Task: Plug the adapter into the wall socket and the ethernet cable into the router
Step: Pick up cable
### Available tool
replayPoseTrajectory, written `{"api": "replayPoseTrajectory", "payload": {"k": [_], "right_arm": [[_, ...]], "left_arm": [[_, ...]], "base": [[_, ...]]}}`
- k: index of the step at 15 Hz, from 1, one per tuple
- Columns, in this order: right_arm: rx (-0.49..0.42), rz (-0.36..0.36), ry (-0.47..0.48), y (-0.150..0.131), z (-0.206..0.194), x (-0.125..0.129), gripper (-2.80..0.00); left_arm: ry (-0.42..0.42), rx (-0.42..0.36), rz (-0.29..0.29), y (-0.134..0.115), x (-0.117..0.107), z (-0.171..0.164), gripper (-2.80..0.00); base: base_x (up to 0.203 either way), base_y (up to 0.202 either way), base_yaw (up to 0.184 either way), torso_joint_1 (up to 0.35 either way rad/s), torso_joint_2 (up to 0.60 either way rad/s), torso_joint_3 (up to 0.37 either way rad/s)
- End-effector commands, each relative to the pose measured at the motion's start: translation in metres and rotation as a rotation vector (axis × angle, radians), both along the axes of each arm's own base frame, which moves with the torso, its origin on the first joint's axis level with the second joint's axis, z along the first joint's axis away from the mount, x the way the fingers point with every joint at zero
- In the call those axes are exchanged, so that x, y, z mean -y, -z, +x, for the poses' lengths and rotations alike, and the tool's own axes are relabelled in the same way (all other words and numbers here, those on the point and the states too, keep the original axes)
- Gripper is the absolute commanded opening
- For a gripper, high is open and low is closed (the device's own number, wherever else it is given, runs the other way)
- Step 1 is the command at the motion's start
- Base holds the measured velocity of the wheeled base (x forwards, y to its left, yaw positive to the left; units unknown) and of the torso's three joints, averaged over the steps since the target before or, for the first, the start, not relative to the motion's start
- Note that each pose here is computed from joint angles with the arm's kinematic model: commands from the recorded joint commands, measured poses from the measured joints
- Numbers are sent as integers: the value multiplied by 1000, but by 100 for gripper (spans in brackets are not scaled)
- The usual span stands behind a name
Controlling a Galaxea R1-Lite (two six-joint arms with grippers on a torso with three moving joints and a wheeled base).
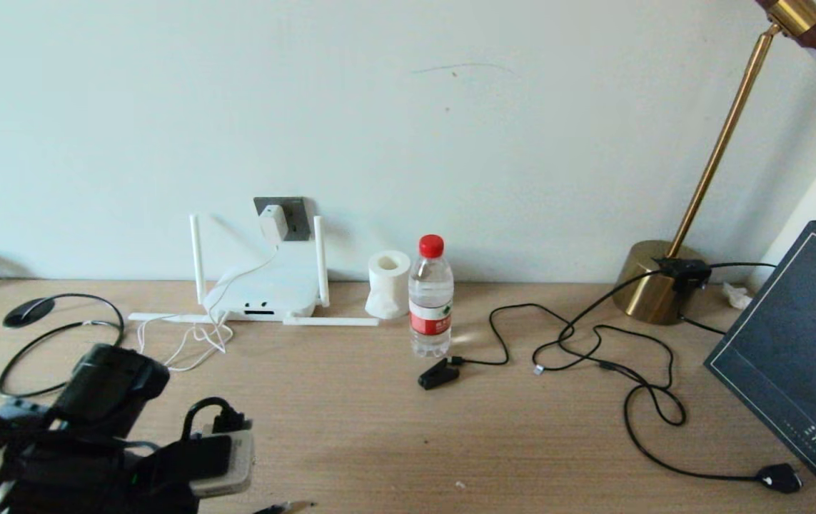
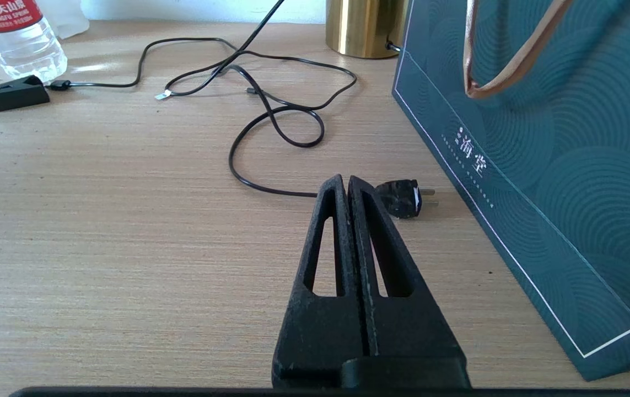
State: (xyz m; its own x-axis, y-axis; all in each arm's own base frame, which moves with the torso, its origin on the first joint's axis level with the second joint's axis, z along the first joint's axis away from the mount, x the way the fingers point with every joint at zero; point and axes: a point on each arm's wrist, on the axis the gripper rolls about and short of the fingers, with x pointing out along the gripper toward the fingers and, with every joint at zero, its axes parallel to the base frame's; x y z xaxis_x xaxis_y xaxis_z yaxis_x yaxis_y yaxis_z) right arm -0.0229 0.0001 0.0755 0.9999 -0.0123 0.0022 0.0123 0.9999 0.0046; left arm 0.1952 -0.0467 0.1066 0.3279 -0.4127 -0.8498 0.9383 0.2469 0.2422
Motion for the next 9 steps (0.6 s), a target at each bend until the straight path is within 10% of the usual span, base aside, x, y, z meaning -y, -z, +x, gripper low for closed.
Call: {"api": "replayPoseTrajectory", "payload": {"k": [1,9], "right_arm": [[-1,0,0,0,0,0,-280],[-1,0,0,0,0,0,-280]], "left_arm": [[6,-44,-13,4,13,6,0],[-5,-63,15,8,13,9,0]], "base": [[0,0,0,0,0,0],[0,0,0,0,0,0]]}}
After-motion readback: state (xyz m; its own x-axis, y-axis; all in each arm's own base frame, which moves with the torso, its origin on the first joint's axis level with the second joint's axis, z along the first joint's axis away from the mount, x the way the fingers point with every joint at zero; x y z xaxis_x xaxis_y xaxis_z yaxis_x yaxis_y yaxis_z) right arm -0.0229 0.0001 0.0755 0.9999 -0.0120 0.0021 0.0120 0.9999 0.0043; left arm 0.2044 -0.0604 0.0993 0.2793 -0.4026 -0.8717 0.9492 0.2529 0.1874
